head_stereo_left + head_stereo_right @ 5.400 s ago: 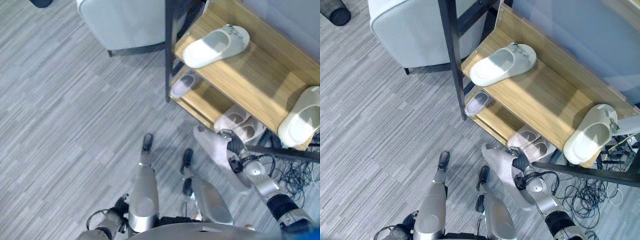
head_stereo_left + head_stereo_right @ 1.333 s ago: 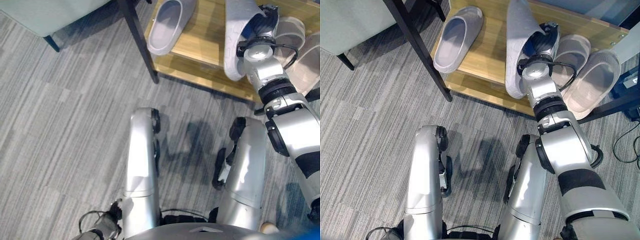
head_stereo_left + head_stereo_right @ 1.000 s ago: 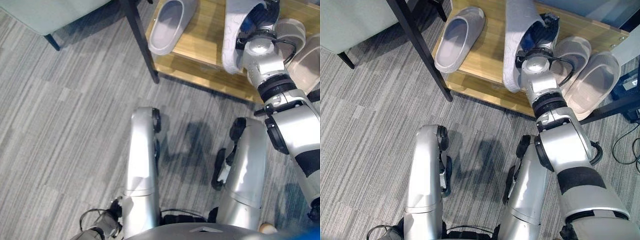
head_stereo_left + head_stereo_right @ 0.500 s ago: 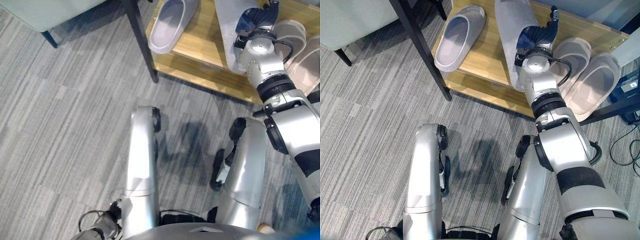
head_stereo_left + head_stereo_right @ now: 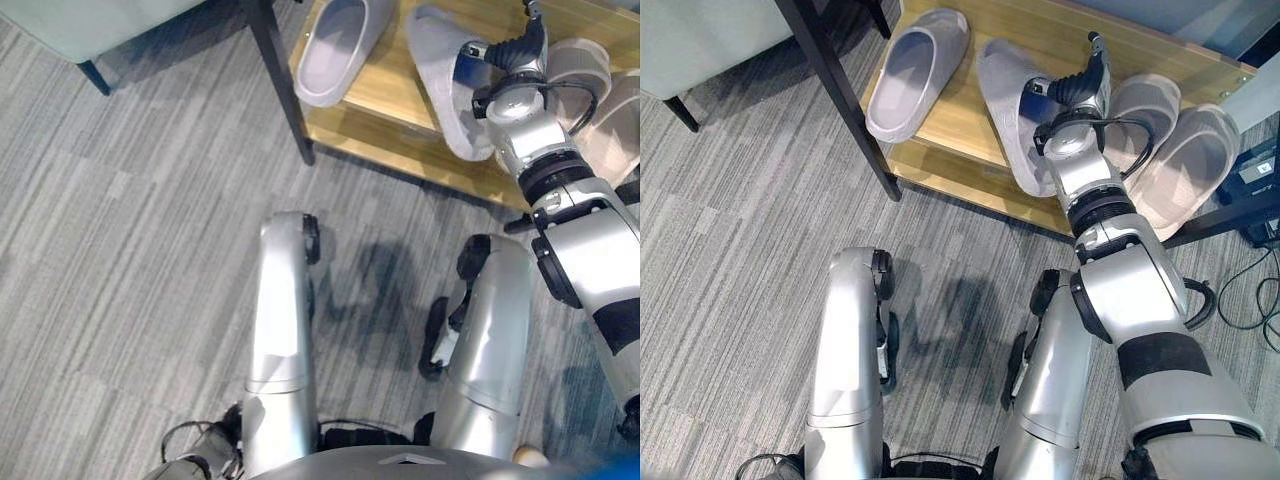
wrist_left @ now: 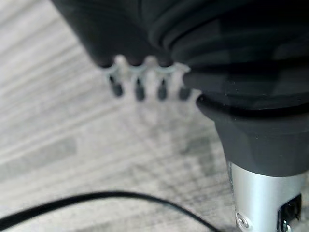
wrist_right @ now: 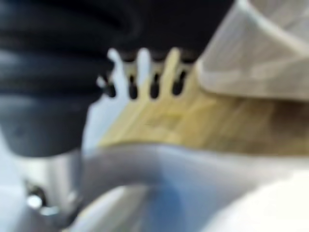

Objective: Arrange the slippers neatly on the shoe rack.

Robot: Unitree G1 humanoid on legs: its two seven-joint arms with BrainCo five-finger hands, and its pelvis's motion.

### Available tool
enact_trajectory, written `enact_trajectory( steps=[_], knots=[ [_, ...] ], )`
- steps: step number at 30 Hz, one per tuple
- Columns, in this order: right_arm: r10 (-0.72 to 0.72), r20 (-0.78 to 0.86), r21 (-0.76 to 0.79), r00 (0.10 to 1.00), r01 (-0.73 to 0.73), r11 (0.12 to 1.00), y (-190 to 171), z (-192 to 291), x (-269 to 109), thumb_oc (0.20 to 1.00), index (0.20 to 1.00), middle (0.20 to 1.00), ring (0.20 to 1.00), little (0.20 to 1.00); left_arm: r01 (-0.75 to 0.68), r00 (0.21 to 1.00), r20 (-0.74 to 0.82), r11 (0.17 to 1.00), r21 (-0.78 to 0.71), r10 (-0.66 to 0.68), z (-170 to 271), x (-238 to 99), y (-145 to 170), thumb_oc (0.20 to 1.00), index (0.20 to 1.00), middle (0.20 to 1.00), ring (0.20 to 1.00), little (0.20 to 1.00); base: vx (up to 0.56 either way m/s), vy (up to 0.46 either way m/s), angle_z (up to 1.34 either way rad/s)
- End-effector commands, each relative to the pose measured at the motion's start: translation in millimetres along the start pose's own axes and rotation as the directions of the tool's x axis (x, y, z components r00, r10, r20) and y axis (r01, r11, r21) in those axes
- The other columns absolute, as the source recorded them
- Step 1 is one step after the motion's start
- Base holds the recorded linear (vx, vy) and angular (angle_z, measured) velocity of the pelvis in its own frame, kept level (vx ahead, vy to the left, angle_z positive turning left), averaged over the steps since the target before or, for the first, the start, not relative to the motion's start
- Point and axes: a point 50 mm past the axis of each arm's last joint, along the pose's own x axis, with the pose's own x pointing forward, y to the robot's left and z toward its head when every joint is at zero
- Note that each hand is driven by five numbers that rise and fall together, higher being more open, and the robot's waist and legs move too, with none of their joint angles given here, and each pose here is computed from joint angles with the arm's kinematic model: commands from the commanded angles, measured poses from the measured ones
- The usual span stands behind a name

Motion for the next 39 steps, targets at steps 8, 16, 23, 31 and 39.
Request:
enact_trajectory(
  steps=[8,16,23,31,39],
  knots=[
    [-0.026,0.229,-0.162,0.973,0.064,0.985,-37.7,41.1,11.3,1.000,1.000,1.000,1.000,1.000,0.133,0.990,-0.043,0.991,0.003,-0.133,-21.3,-8.6,-31.8,1.000,1.000,1.000,1.000,1.000,0.00,0.000,0.00],
    [-0.047,0.282,-0.185,0.958,0.102,0.977,-52.4,38.1,9.5,1.000,1.000,1.000,1.000,1.000,0.143,0.989,-0.043,0.989,-0.025,-0.144,-23.1,-9.3,-32.9,1.000,1.000,1.000,1.000,1.000,0.00,0.000,0.00],
    [-0.083,0.355,-0.085,0.931,0.120,0.989,-66.1,32.5,-1.5,1.000,1.000,1.000,1.000,1.000,0.137,0.989,-0.042,0.990,-0.041,-0.139,-24.7,-9.9,-33.1,1.000,1.000,1.000,1.000,1.000,0.00,0.000,0.00],
    [-0.076,0.458,0.058,0.886,0.056,0.997,-74.4,12.1,-33.3,1.000,1.000,1.000,1.000,1.000,0.132,0.990,-0.037,0.989,-0.066,-0.135,-24.2,-10.3,-35.8,1.000,1.000,1.000,1.000,1.000,0.00,0.000,0.00],
    [-0.034,0.604,0.052,0.796,0.003,0.999,-78.9,5.7,-73.3,1.000,1.000,1.000,1.000,1.000,0.127,0.991,-0.027,0.990,-0.061,-0.129,-27.2,-11.6,-36.7,1.000,1.000,1.000,1.000,1.000,0.00,-0.002,0.00]
  ],
)
